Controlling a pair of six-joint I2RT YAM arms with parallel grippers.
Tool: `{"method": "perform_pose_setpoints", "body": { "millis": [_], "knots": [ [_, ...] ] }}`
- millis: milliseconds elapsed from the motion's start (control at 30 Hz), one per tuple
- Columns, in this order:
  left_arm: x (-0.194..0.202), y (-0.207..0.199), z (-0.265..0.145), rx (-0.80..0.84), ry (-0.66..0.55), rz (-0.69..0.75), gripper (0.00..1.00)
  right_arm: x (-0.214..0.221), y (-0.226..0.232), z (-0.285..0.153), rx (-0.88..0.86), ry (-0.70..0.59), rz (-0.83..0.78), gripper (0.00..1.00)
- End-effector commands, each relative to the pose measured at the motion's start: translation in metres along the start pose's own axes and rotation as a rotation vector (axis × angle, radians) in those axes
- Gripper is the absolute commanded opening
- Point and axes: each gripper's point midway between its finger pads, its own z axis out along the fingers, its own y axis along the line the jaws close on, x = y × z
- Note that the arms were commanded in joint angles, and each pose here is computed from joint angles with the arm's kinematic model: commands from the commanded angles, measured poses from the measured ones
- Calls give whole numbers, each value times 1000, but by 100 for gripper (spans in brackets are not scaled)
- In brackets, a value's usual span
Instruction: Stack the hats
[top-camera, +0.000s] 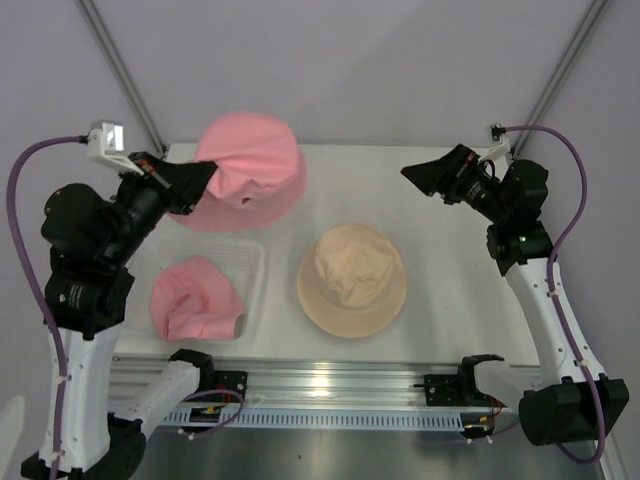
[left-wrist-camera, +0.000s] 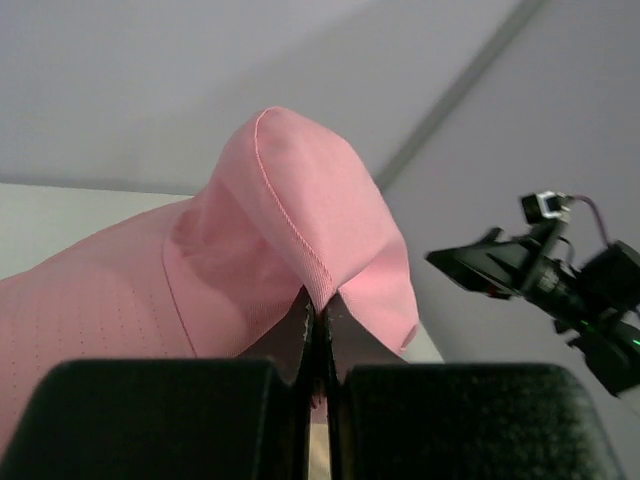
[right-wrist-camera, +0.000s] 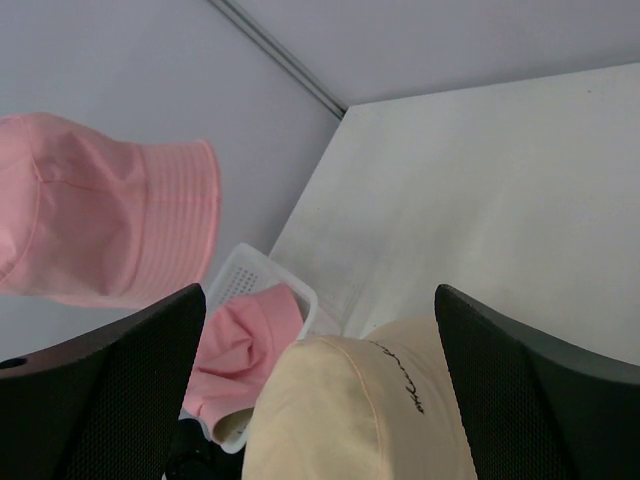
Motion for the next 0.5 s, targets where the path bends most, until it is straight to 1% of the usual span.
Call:
{"method": "perform_pose_setpoints", "body": {
  "millis": [0, 33, 100, 133, 200, 233, 300, 400, 433, 467],
  "knots": [
    [-8, -66, 16, 312, 6, -52, 1, -13, 36, -11, -112, -50, -17, 100],
    [2, -79, 23, 361, 51, -84, 1, -13, 37, -13, -110, -50, -22, 100],
    [4, -97, 27, 431, 66, -99, 1, -11, 39, -19, -97, -51, -34, 100],
    [16, -110, 31, 470, 110, -116, 1, -12, 37, -21, -75, -60, -33, 99],
    [19, -125, 32, 519, 127, -124, 1, -8, 34, -29, -32, -58, -31, 100],
    [28, -136, 35, 550, 165, -144, 1, -11, 31, -32, -4, -75, -31, 100],
    [38, -148, 35, 591, 206, -167, 1, -14, 27, -43, 51, -111, -30, 99],
    [59, -154, 41, 594, 267, -182, 1, -17, 25, -60, 108, -149, -25, 100],
    [77, -155, 42, 594, 314, -194, 1, -20, 23, -64, 130, -163, -24, 100],
    [84, -156, 41, 600, 336, -202, 1, -16, 16, -68, 169, -148, -1, 100]
  ]
}}
